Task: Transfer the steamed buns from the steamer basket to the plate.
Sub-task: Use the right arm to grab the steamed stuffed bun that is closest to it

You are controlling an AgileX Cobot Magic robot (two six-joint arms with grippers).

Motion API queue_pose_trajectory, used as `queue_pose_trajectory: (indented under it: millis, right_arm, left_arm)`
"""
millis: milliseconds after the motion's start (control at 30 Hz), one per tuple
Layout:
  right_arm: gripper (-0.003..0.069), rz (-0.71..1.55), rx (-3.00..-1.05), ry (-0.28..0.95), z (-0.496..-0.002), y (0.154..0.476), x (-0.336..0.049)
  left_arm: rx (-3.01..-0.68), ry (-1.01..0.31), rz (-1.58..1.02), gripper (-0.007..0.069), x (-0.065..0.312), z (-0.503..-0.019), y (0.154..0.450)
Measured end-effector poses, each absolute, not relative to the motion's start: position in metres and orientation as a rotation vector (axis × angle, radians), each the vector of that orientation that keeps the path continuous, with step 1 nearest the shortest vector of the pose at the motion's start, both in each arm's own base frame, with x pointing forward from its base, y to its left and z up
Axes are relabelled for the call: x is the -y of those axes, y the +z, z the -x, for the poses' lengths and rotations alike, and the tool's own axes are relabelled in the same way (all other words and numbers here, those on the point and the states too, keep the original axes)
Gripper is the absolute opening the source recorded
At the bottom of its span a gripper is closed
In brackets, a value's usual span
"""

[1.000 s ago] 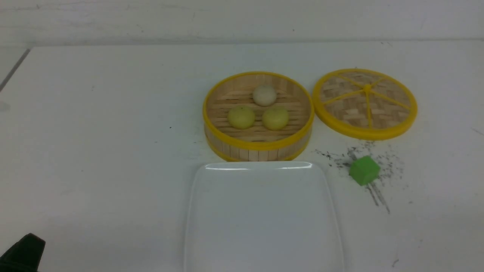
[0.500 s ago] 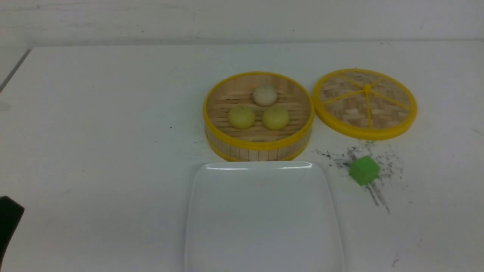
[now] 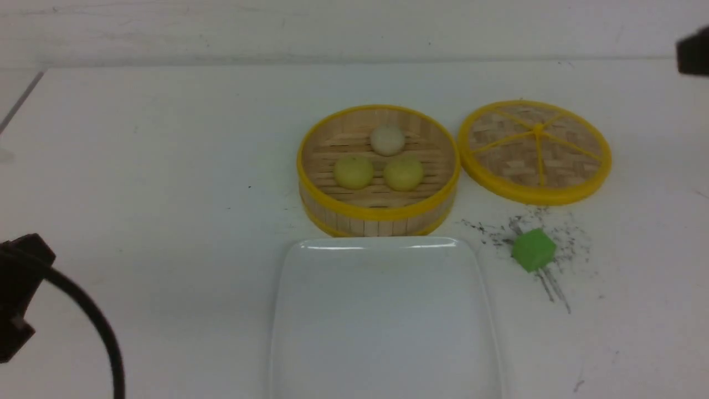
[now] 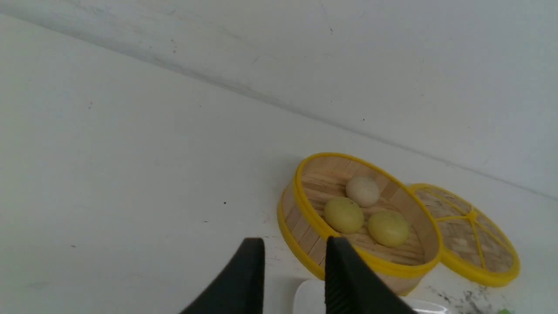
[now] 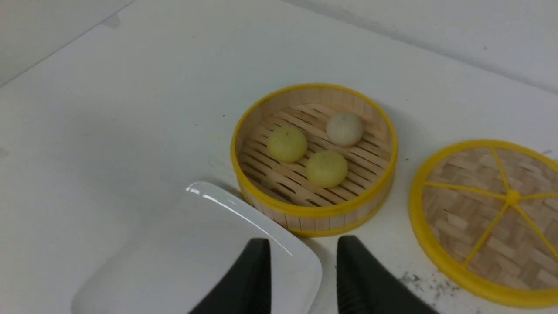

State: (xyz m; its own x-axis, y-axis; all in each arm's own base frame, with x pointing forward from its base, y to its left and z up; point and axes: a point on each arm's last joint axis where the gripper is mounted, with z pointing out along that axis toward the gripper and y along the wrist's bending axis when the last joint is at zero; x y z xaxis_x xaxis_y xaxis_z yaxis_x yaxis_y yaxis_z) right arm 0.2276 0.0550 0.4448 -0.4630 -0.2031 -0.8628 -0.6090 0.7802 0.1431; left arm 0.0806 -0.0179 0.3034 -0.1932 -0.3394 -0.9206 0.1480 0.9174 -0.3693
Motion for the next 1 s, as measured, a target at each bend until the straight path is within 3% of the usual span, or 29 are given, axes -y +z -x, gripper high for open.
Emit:
queue_pose_trajectory:
  millis: [200, 367, 600, 1000]
  right_arm:
    - [0.024, 0.645, -2.168, 0.724, -0.346, 0.437, -0.066]
    - [0.024, 0.74, -2.187, 0.767, -0.429, 0.393, -0.109]
    - [0.024, 0.894, -2.267, 0.658, -0.467, 0.332, -0.179]
    - [0.024, 0.927, -2.289, 0.531, -0.472, 0.325, -0.18]
  left_arm:
    - [-1.742, -0.398, 0.119, 0.0233, 0.019, -0.092, 0.301]
    - [-1.751, -0.396, 0.117, 0.0236, 0.019, -0.094, 0.3]
    - [-1.75, -0.396, 0.117, 0.0236, 0.019, -0.094, 0.3]
    - [-1.706, -0.391, 0.123, 0.0236, 0.018, -0.094, 0.304]
